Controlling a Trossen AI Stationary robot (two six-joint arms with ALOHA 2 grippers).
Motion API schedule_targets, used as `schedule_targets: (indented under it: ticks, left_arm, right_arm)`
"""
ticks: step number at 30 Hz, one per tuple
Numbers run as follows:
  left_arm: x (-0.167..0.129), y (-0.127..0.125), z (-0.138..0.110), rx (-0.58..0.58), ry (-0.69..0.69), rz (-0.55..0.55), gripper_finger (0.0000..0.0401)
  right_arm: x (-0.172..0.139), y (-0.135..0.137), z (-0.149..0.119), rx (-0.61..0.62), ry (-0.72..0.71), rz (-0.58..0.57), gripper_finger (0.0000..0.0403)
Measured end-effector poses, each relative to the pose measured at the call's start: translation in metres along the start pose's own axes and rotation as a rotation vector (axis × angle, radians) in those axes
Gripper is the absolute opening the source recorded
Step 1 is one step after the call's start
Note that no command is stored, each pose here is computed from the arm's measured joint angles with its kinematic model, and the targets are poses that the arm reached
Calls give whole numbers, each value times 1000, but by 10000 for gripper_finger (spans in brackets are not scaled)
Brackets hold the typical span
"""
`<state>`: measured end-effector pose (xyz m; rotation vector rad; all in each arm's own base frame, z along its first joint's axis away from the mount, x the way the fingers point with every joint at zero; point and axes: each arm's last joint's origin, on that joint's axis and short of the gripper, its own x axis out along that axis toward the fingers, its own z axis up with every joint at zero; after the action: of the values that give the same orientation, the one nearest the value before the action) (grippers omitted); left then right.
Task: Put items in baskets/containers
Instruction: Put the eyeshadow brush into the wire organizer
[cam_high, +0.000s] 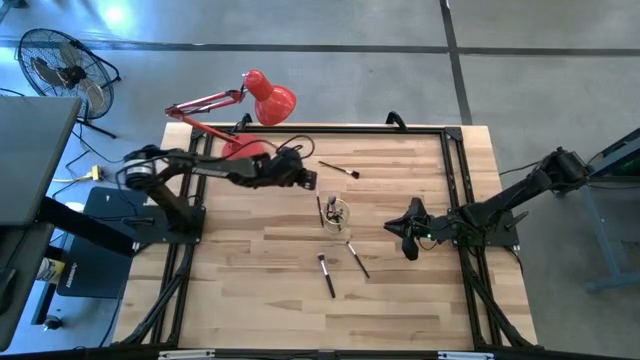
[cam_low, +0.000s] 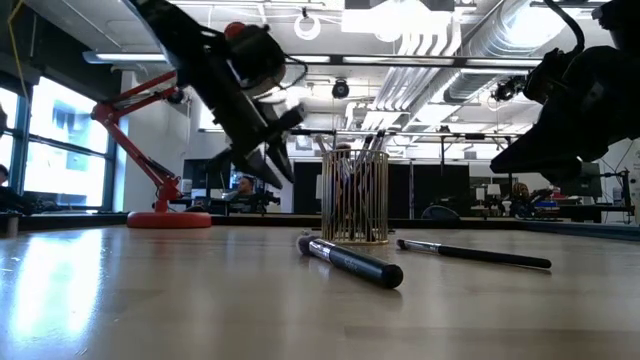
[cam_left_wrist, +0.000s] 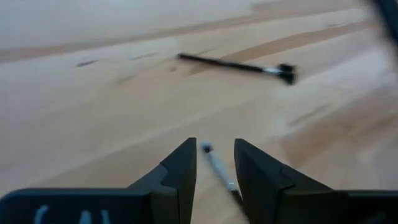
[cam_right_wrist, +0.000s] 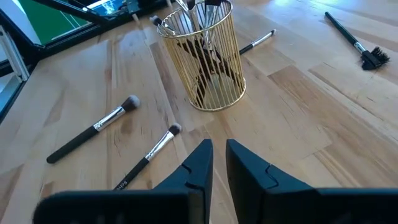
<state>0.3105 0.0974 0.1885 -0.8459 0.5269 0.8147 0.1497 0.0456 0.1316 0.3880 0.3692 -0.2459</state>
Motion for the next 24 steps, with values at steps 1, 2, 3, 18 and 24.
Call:
schedule_targets:
  ticks: [1,2,3,18,24]
  left_arm:
    - [3,1,2,-6,21,23,107]
    - [7,0,5,-11,35,33,107]
    - [11,-3,8,-15,43,32,107]
    - [61,-13,15,-97,265,55,107]
    - [72,-10,10,-100,280,82,107]
  right_arm:
    - [0,0,0,0,0,0,38]
    - [0,0,0,0,0,0,36]
    - [0,0,0,0,0,0,35]
    - [0,1,0,2,11,16,30]
    - [0,1,0,2,17,26,30]
